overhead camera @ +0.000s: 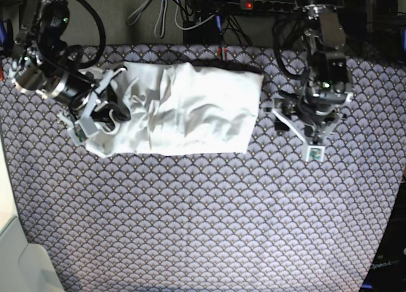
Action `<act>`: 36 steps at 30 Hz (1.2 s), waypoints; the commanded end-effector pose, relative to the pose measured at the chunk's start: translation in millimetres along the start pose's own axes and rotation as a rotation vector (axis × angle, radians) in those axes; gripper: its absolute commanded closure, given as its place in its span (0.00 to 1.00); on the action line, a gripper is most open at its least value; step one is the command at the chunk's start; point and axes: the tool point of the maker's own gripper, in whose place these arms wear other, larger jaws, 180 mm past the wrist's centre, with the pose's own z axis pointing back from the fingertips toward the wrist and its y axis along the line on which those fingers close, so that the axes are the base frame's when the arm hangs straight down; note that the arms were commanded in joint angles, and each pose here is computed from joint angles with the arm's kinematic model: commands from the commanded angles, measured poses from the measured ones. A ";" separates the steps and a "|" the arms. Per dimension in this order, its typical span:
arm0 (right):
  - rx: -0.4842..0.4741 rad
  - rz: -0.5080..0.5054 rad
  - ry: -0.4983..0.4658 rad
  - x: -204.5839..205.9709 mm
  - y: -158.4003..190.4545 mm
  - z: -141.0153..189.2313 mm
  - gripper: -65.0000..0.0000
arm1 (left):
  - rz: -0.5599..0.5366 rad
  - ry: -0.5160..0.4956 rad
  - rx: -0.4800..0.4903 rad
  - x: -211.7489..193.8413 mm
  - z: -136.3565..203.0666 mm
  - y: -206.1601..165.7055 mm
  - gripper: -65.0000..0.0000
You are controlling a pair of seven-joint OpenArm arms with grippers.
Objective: Fold the T-shirt properly
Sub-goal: 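Lift the shirt end with the right gripper and fold it toward the left gripper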
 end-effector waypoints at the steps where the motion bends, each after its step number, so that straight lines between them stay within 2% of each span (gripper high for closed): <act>1: 0.027 0.031 -0.061 18.7 6.7 0.0 1.00 | 0.006 -0.055 0.015 15.8 6.6 6.5 0.42; 5: 0.093 0.075 -0.074 30.6 25.5 -12.0 1.00 | 0.041 -0.054 0.066 11.9 11.4 29.2 0.42; 15: 0.258 0.113 -0.112 49.2 81.6 -38.2 1.00 | -0.009 -0.045 0.132 8.6 21.1 59.4 0.41; 22: 0.390 0.117 -0.093 50.6 118.5 -63.7 1.00 | 0.060 -0.049 0.218 3.4 31.8 95.5 0.41; 29: 0.450 0.048 -0.085 60.0 127.2 -96.4 1.00 | 0.067 -0.034 0.231 -4.5 34.1 100.6 0.41; 36: 0.505 0.040 -0.006 49.9 133.6 -121.9 1.00 | 0.059 -0.027 0.231 -9.8 37.4 99.3 0.41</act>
